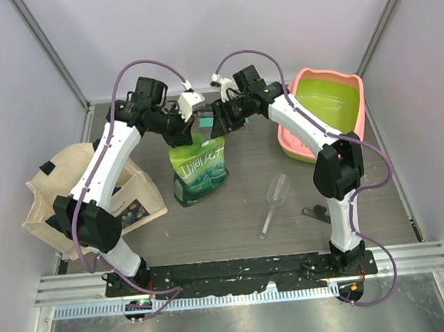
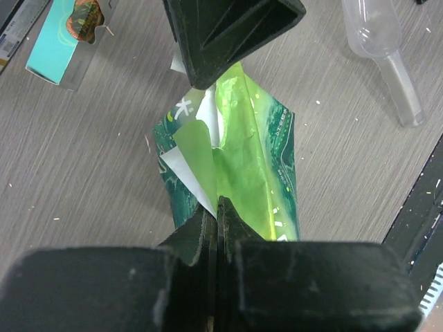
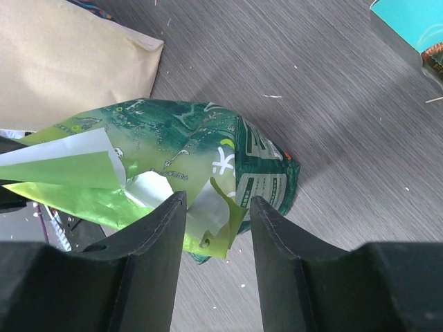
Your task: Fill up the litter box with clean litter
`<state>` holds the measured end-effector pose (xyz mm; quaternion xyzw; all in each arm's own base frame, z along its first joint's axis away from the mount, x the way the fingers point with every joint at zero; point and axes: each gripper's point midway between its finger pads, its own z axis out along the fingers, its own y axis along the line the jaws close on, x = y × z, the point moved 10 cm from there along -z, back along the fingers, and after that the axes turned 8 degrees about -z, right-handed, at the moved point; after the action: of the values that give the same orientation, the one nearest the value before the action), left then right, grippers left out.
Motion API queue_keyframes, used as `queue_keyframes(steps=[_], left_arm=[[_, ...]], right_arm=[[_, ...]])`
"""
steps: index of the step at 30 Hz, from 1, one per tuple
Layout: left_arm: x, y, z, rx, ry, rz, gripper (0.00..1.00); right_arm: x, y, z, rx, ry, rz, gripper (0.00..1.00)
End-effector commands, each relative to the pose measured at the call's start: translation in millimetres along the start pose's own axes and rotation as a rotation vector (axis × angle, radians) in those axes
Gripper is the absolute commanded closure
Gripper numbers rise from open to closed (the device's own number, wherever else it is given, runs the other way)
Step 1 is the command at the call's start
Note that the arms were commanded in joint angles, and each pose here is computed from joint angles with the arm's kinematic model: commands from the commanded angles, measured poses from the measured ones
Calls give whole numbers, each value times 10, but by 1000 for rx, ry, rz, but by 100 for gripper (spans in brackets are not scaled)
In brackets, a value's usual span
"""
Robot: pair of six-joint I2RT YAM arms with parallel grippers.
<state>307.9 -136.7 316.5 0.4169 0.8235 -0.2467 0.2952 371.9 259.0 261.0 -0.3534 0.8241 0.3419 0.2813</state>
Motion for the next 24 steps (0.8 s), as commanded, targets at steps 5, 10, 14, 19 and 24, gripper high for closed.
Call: queue_keyframes(steps=[5,10,14,19,24], left_arm=[[-232,-96,-254,-83,-210,60,100],[-451,-40,-416,-254,-441,157,100],[-653,-50,-582,-334,-633,248,100],[-703,-133,-656,-314,-748,324,100],[-662,-182,-634,-266,-731,353,100]], right_arm=[[-118,134,-237,111,-28,-86,83],[-282,80,-487,304,-104,-146,99],[-479,11,-744,414,-207,-141,99],[-541,-35,-992,481,-281,-85,99],[-477,1,-1121,489,-291,-74,99]])
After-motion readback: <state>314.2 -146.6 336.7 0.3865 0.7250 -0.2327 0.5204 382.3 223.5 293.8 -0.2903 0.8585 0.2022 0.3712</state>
